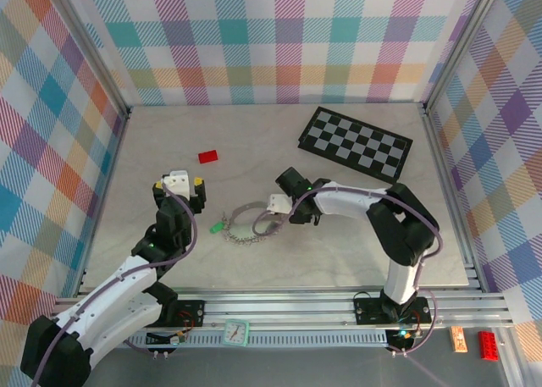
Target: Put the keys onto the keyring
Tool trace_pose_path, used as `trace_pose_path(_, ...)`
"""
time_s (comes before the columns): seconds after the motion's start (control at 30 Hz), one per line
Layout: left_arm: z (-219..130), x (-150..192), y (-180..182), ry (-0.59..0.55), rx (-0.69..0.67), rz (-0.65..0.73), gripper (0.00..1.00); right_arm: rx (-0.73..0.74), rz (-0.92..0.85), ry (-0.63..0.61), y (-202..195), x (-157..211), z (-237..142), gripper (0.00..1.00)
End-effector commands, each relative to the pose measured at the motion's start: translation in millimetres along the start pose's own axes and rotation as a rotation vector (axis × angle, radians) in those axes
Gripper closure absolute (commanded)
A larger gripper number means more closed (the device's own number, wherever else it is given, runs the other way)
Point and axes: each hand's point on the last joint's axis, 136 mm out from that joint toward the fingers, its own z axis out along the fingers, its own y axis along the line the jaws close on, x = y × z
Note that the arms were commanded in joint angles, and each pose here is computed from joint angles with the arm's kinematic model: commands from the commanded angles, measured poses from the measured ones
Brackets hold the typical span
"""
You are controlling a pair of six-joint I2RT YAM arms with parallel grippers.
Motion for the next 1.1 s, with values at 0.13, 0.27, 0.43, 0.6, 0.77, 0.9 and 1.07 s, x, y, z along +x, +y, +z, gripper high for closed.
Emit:
trace_pose_path(0.13, 12.9, 14.3, 20.8, 0.0, -0.081, -0.008, 0.18, 0.132, 0.59, -0.384, -68.3, 27.2, -80.9, 0.52)
trace_pose_path(0.27, 22.8, 32.9, 34.4, 0.033, -0.124, -0.015, 0.18, 0.353, 0.91, -0.499, -106.8, 87.3, -99.5, 0.45)
trace_pose_path(0.43, 41.5, 52.2, 35.5, 0.056, -0.126, -0.053, 0.19, 0.608, 1.121, -0.536, -126.7, 168.5, -92.6, 0.44)
trace_pose_path(0.6, 60.6, 66.3, 27.1, 0.049, -0.083, -0.067, 0.19, 0.602, 1.242, -0.637, -124.8, 188.1, -74.2, 0.45)
trace_pose_path(0.77, 77.0, 76.3, 21.5, 0.038, -0.039, -0.077, 0.2, 0.644, 1.207, -0.697, -116.9, 189.5, -56.8, 0.44)
trace_pose_path(0.9, 88.9, 77.8, 10.9, 0.018, 0.019, -0.086, 0.19, 0.597, 1.224, -0.664, -117.1, 190.0, -50.6, 0.44)
trace_pose_path(1.07, 103.0, 98.7, -3.0, 0.02, 0.066, -0.054, 0.19, 0.572, 1.238, -0.662, -119.2, 191.4, -48.6, 0.42)
